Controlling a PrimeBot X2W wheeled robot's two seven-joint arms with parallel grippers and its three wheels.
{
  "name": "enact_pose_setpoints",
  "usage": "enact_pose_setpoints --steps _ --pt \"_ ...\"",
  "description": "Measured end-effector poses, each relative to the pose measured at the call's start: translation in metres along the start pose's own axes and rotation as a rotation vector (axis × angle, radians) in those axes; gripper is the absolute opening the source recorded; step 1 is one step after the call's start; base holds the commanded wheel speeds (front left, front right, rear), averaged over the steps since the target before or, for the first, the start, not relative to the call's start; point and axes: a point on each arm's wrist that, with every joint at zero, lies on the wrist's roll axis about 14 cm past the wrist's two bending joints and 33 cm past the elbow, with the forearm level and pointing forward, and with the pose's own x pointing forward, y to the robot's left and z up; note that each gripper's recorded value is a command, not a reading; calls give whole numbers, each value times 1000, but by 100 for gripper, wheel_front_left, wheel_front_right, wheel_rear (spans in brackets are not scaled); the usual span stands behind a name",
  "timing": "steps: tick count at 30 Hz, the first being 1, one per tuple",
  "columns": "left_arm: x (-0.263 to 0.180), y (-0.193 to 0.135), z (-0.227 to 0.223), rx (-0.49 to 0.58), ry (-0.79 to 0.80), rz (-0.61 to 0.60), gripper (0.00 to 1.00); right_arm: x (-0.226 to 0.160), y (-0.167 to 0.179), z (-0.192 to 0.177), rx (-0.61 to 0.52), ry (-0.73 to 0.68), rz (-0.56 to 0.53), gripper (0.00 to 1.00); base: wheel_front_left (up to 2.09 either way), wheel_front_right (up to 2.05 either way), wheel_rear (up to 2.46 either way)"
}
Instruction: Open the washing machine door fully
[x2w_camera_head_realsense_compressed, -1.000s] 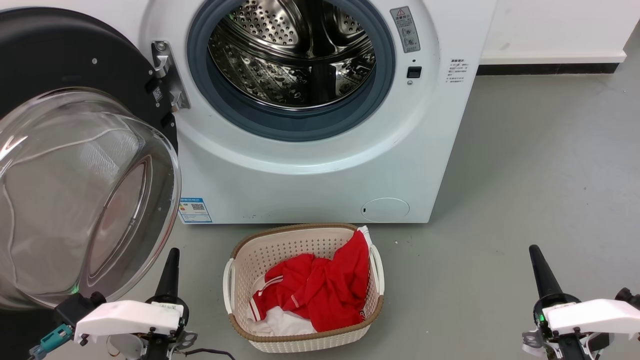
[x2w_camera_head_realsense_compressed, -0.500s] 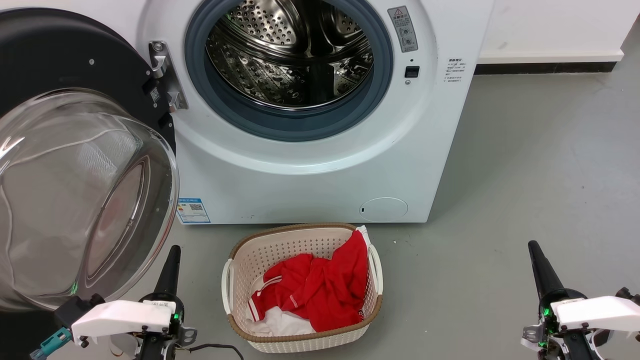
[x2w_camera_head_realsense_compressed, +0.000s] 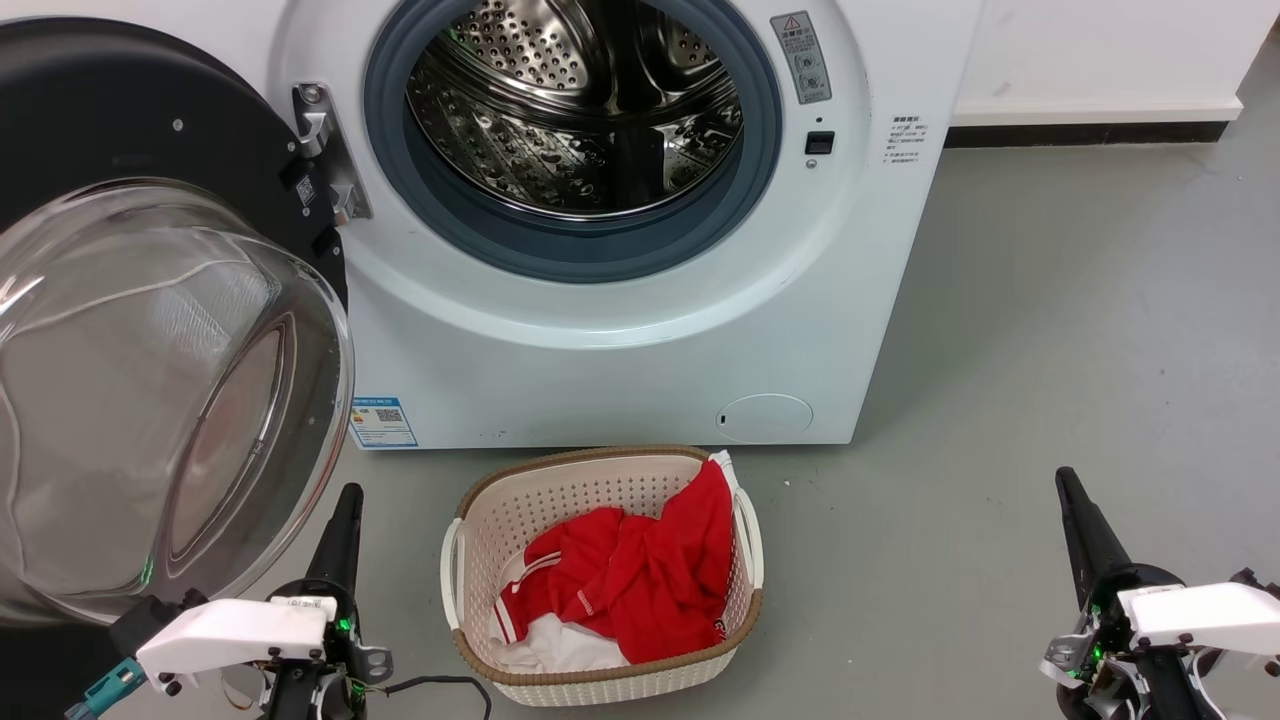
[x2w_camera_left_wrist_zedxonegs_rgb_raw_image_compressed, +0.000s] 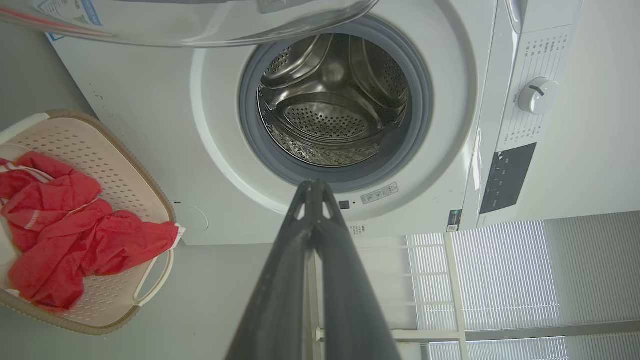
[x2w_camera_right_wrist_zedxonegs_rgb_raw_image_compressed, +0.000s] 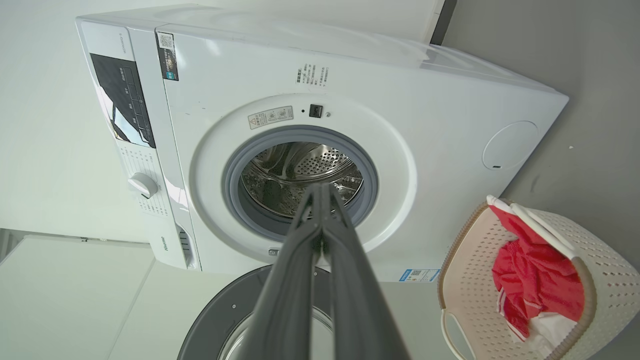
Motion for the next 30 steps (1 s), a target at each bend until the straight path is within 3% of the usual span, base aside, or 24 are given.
enact_pose_setpoints --steps 23,30 --pt "3 -7 -3 -173 15 -36 0 3 8 3 170 5 32 0 0 0 0" --pt "3 -8 -3 -179 15 -37 0 3 9 3 176 5 35 0 0 0 0"
